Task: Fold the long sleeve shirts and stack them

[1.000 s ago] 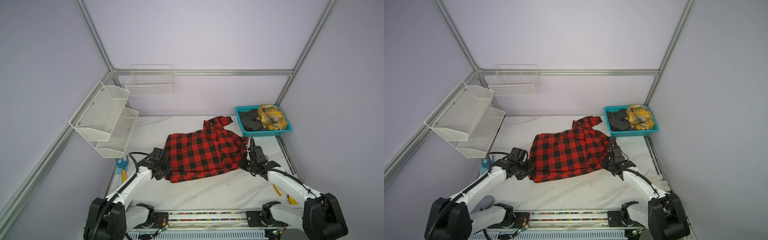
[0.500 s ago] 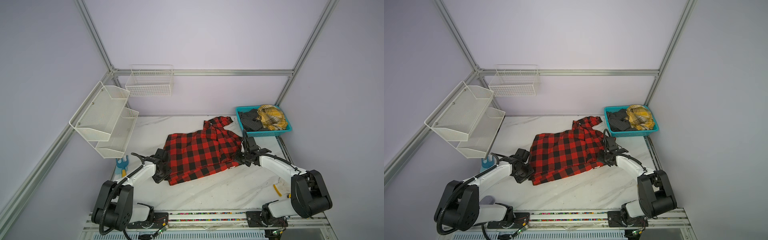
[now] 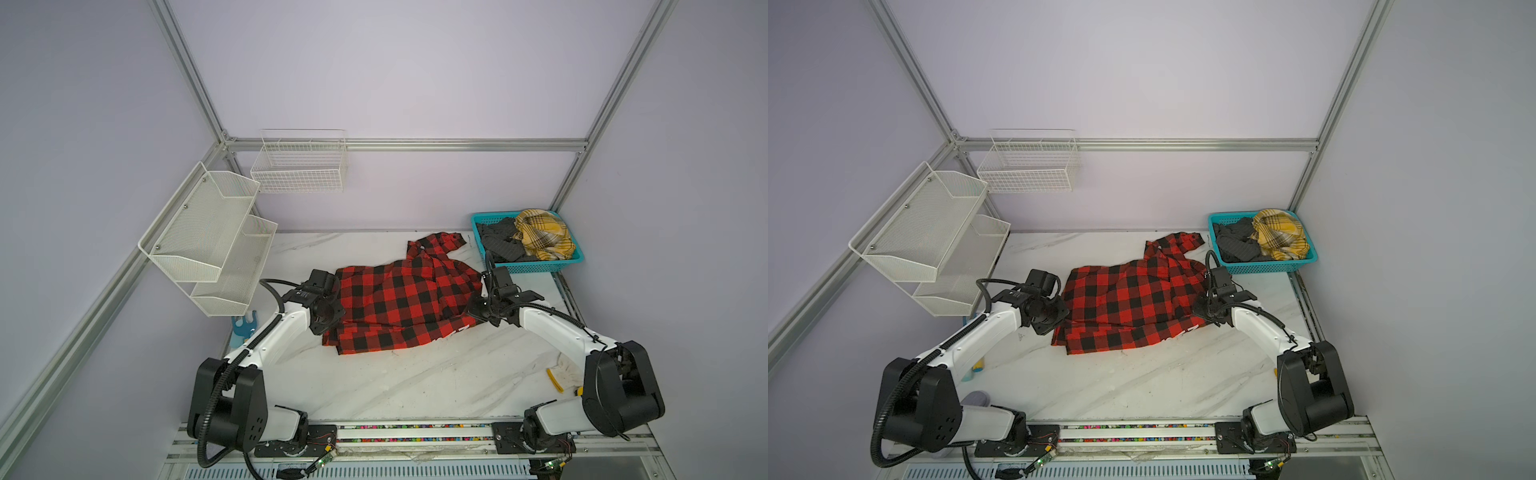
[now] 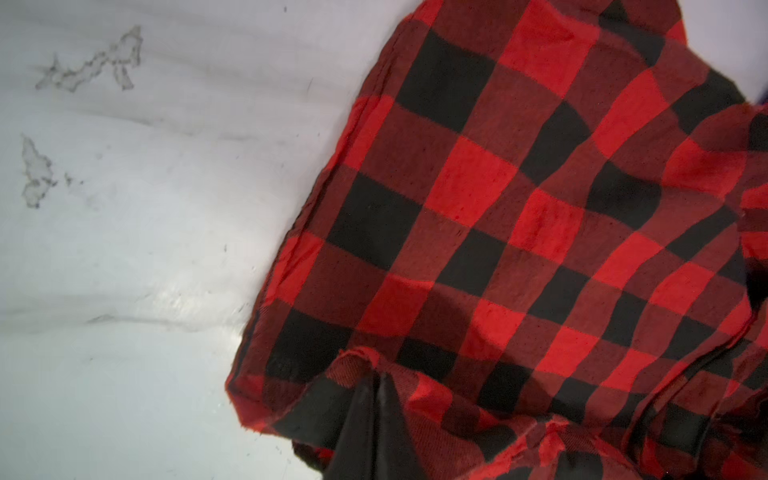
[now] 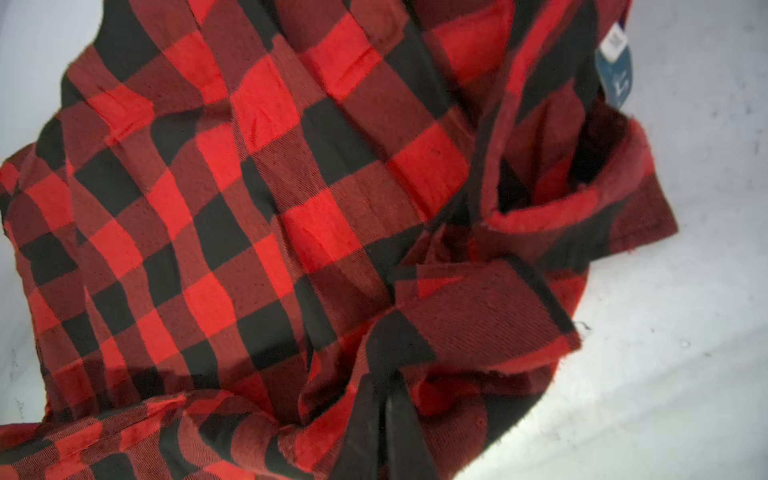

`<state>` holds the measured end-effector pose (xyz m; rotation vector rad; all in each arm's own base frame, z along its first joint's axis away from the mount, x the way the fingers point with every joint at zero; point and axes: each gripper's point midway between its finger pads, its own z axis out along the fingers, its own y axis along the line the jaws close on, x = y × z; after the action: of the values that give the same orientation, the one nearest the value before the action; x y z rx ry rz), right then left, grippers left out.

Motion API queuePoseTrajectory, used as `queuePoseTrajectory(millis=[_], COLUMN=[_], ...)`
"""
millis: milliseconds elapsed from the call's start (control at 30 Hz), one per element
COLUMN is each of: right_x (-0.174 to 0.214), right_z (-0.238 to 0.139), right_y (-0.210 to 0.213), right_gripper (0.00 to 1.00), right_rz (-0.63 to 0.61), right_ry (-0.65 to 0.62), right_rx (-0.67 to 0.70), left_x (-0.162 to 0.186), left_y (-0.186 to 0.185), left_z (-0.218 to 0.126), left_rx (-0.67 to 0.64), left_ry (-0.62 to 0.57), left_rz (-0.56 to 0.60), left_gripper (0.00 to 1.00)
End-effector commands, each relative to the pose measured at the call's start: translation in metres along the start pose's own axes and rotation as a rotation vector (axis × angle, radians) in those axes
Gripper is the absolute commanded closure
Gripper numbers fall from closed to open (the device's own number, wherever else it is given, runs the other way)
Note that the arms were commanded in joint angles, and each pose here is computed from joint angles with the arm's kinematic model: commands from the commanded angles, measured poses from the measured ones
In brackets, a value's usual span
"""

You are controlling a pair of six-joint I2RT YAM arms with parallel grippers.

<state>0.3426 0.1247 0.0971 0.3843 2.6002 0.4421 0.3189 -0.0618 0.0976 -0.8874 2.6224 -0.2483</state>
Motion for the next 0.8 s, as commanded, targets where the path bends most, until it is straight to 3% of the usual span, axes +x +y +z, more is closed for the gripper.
queuePoseTrajectory(millis=[0,233,400,433,467,500,533,600,767], right_x=[-0.010,-0.023,-0.027,-0.025,-0.024,-0.023,-0.025,-0.031,-0.053], right_z=[0.011,0.041,0.048,0.049,0.050,0.050,0.046,0.032,-0.012], right_y=[0.005,0.001,-0.003,-0.003,-0.004,-0.005,-0.005,-0.007,-0.003], right_gripper=[1.00,1.00,1.00,0.98,0.86,0.69,0.58,0.50,0.39], right_rz=[0.005,0.007,0.017,0.017,0.018,0.019,0.001,-0.029,-0.069], right_ry=[-0.007,0.008,0.003,0.013,0.019,0.025,0.022,0.003,-0.079], right_rx=[0.009,0.074,0.103,0.103,0.104,0.110,0.124,0.153,0.185], left_x=[-0.031,-0.042,-0.048,-0.048,-0.047,-0.046,-0.044,-0.045,-0.043], left_y=[-0.017,-0.016,-0.014,-0.015,-0.015,-0.016,-0.018,-0.020,-0.023], left_z=[0.009,0.051,0.059,0.060,0.062,0.063,0.061,0.049,-0.002], left_rx=[0.012,-0.061,-0.077,-0.075,-0.072,-0.069,-0.066,-0.056,-0.027], left_ry=[-0.041,0.000,-0.005,0.000,0.008,0.025,0.039,0.031,-0.047], left_rz=[0.014,0.024,0.014,0.018,0.022,0.027,0.029,0.036,0.074], left_gripper=[1.00,1.00,1.00,1.00,1.00,0.90,0.74,0.53,0.43])
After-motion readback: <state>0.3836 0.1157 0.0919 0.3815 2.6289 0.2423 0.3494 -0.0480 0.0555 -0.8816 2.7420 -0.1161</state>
